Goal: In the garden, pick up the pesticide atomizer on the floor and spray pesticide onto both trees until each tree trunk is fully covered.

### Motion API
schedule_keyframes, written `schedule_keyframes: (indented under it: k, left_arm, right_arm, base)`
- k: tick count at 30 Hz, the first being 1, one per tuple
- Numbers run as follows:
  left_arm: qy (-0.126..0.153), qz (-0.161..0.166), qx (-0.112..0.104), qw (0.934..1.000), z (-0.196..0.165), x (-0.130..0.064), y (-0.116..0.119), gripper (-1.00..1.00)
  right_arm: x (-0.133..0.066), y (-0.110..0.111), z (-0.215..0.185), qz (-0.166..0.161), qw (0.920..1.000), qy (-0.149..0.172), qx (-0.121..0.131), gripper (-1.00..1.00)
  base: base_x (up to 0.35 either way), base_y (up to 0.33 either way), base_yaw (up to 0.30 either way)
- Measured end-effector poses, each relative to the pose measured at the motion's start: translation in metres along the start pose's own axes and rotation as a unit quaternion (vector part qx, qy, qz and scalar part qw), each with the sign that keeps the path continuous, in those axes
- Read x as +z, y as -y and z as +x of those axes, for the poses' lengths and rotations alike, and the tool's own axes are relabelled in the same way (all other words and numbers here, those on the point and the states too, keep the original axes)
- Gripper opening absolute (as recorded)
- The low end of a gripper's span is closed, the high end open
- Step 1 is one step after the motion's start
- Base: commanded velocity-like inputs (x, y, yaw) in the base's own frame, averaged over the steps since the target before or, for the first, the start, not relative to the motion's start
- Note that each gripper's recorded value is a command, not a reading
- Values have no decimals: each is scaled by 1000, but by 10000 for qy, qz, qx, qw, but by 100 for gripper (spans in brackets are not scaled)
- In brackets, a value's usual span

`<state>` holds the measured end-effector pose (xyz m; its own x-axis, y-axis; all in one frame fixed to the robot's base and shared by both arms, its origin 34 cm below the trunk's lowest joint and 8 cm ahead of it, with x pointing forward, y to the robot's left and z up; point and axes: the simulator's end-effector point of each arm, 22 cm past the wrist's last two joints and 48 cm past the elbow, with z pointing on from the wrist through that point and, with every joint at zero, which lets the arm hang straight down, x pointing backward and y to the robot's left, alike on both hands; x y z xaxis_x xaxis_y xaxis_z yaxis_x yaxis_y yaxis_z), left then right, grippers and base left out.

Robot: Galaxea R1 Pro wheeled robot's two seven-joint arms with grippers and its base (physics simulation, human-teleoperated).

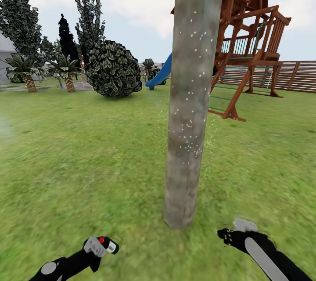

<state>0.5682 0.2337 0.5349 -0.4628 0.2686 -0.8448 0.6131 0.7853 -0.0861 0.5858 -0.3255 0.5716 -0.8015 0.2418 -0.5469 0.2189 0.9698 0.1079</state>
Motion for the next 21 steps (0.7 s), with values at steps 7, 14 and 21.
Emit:
schedule_keyframes:
  k: [7, 14, 21]
  left_arm:
    - [-459, -192, -445, 9978, 53, -14, -7, -100]
    - [-577, -198, -535, 9967, 65, -16, -4, -100]
    - [-697, -217, -626, 9954, 78, -20, -2, -100]
  right_arm:
    - [36, 58, 117, 789, 9889, -1226, 295, 100]
    - [31, 171, 224, 2189, 9565, -1766, 780, 100]
    - [8, 246, 252, 3098, 9358, -1395, 938, 100]
  base:
    - [0, 0, 0]
    - [0, 0, 0]
    - [0, 0, 0]
